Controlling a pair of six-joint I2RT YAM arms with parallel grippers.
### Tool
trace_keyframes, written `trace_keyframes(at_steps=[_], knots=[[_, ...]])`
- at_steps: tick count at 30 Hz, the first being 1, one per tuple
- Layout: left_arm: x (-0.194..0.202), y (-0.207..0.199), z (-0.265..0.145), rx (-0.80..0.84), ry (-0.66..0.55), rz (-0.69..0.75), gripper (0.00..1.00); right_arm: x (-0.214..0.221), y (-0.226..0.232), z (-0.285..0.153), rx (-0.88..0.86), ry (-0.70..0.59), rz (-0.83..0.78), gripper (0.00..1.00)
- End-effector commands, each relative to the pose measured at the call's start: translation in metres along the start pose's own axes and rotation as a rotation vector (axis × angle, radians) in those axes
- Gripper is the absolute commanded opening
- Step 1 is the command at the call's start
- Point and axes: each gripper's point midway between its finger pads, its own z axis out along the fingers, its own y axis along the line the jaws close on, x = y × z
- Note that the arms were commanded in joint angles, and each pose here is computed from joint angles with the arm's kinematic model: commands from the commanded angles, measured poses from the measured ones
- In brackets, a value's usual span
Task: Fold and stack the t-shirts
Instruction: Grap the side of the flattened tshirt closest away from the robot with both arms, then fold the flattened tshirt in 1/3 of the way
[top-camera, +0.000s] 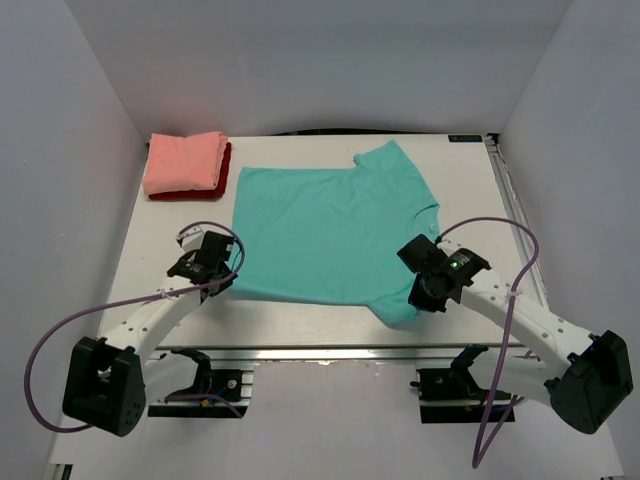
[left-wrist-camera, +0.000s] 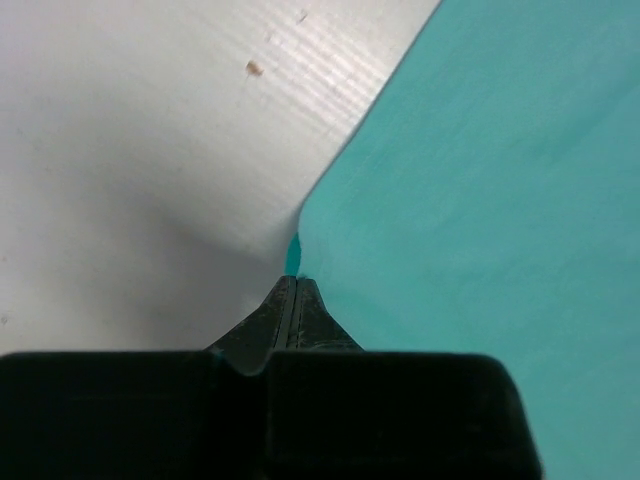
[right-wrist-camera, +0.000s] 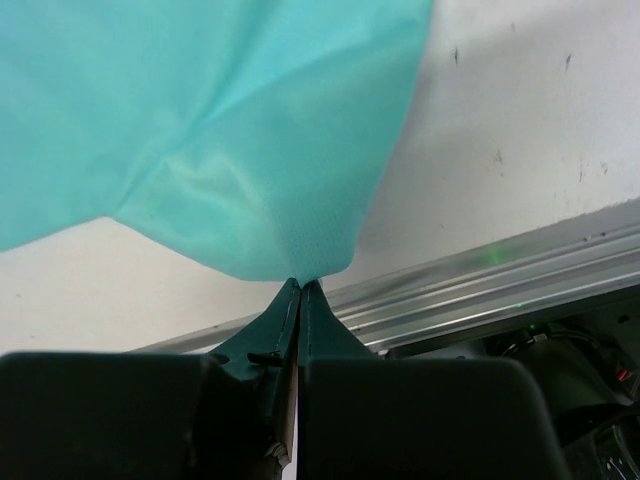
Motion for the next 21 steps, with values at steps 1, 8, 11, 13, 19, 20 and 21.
trace_keyframes(at_steps=[1, 8, 11, 13, 19, 20, 21], knots=[[-0.025, -0.011, -0.005, -0.01, -0.062, 0.01, 0.0, -0.023, 0.003, -0.013, 0.027, -0.069, -0.041, 0.0], [-0.046, -0.028, 0.002, -0.034, -0.086, 0.033, 0.0, -0.059, 0.019, -0.01, 0.044, -0.137, -0.069, 0.0], [-0.052, -0.035, 0.003, -0.028, -0.098, 0.027, 0.0, -0.072, 0.024, -0.007, 0.044, -0.148, -0.069, 0.0], [-0.054, -0.038, 0.005, -0.031, -0.101, 0.028, 0.0, -0.081, 0.025, -0.004, 0.047, -0.151, -0.058, 0.0], [-0.068, -0.043, 0.006, -0.049, -0.133, 0.025, 0.0, -0.104, 0.027, 0.001, 0.036, -0.175, -0.062, 0.0], [-0.071, -0.043, 0.006, -0.055, -0.142, 0.024, 0.0, -0.109, 0.03, 0.002, 0.03, -0.185, -0.064, 0.0], [-0.073, -0.044, 0.006, -0.057, -0.148, 0.023, 0.0, -0.114, 0.033, 0.0, 0.02, -0.189, -0.076, 0.0]])
